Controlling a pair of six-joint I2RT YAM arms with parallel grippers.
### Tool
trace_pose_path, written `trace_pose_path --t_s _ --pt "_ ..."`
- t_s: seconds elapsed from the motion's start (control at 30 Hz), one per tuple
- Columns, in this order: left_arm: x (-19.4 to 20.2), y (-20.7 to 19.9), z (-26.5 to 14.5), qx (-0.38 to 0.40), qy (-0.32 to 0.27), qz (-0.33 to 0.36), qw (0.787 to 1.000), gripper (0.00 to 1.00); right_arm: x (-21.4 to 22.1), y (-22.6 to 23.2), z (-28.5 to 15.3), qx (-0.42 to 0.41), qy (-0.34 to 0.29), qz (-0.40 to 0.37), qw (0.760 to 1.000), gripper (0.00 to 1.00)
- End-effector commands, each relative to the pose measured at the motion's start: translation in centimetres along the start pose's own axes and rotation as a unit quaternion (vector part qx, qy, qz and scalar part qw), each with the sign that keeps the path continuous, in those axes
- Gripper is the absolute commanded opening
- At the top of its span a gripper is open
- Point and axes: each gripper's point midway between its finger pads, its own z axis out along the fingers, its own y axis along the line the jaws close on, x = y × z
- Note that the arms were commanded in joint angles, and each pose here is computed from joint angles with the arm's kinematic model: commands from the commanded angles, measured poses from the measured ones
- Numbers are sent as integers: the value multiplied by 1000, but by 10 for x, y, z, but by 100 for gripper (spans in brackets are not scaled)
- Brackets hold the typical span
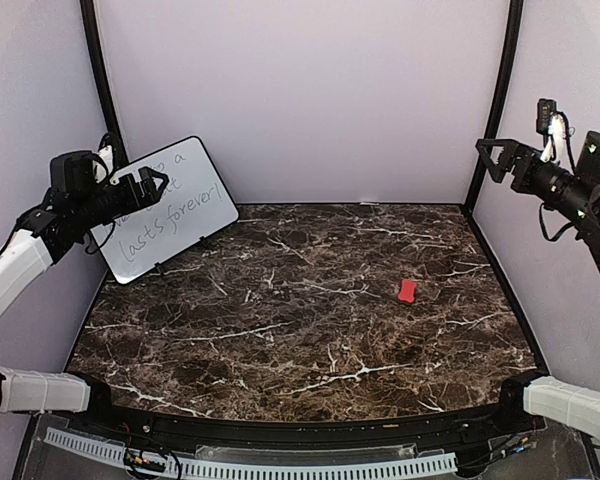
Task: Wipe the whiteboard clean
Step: Move the whiteboard to the center of the board.
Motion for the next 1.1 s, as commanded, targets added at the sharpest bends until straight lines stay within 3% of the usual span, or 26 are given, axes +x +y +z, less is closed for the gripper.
trace_pose_path --t_s 0.0,0.2,0.6,0.87,1.07 --pt "3 20 6 -44 -4 -27 999 99 -12 7 0 -16 -15 0 1000 99" --pt "20 54 18 -120 -9 -73 990 99 4 16 6 -57 0 -13 998 99" --pt "69 109 56 -262 30 -113 958 99 36 -11 20 2 40 15 999 99" --pt "112 130 70 -307 61 -131 941 99 48 -13 20 3 58 16 998 99" --pt "133 138 82 -313 74 -141 936 92 53 -11 20 -5 62 19 998 99"
